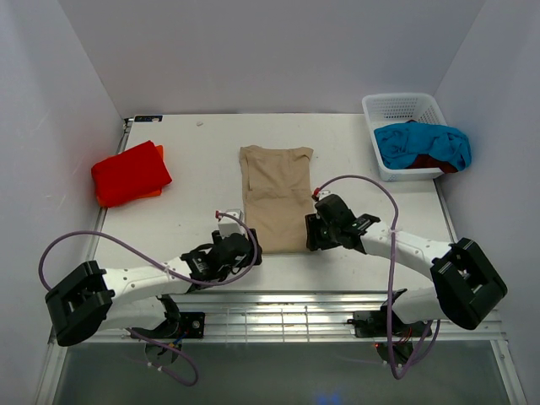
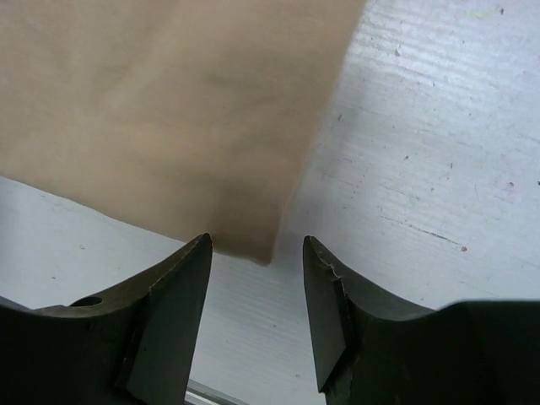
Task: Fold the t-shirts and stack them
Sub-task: Fold the tshirt
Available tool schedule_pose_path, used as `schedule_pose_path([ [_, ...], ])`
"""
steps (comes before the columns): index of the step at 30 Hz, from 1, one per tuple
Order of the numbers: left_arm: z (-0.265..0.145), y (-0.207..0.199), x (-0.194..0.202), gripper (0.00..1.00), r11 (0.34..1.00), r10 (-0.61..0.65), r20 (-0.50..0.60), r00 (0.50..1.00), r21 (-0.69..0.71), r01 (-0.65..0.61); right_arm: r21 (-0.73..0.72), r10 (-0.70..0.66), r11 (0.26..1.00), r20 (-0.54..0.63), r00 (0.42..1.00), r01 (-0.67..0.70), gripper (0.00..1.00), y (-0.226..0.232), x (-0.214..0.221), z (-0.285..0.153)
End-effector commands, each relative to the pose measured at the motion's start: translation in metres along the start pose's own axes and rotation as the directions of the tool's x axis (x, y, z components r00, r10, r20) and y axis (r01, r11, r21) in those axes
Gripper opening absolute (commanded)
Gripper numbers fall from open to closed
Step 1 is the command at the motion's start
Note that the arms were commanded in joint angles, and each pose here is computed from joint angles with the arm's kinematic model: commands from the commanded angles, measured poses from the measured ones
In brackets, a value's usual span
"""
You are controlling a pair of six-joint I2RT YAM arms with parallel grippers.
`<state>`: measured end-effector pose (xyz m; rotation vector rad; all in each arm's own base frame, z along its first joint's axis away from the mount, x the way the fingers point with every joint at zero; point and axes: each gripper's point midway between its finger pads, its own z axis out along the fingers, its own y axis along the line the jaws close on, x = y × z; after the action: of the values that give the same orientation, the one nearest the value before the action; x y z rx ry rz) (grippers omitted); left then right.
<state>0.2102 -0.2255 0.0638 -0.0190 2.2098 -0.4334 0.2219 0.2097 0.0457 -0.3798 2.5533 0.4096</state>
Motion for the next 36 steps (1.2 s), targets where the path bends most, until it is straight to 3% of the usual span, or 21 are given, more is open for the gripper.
schedule_pose_path([
  [1, -0.005, -0.001, 0.012, 0.84, 0.998, -0.052, -0.041, 0.998, 0.028, 0.053, 0.002, 0.042, 0.999, 0.048, 0.998, -0.042, 0.54, 0.000, -0.003, 0.000],
  [11, -0.004, -0.006, 0.016, 0.86, 0.987, -0.088, 0.011, 0.996, 0.135, 0.086, 0.005, 0.050, 0.999, 0.028, 0.998, -0.050, 0.54, -0.002, 0.005, 0.016],
  [22, -0.003, 0.007, 0.002, 0.86, 0.988, -0.109, 0.103, 0.989, 0.121, 0.096, -0.003, 0.054, 0.999, 0.029, 0.998, -0.054, 0.53, 0.000, 0.005, 0.016],
  [36, 0.023, 0.028, 0.037, 0.84, 0.990, -0.124, 0.007, 0.992, 0.072, 0.123, 0.002, 0.058, 0.998, 0.019, 0.998, -0.058, 0.52, -0.002, 0.009, 0.018],
])
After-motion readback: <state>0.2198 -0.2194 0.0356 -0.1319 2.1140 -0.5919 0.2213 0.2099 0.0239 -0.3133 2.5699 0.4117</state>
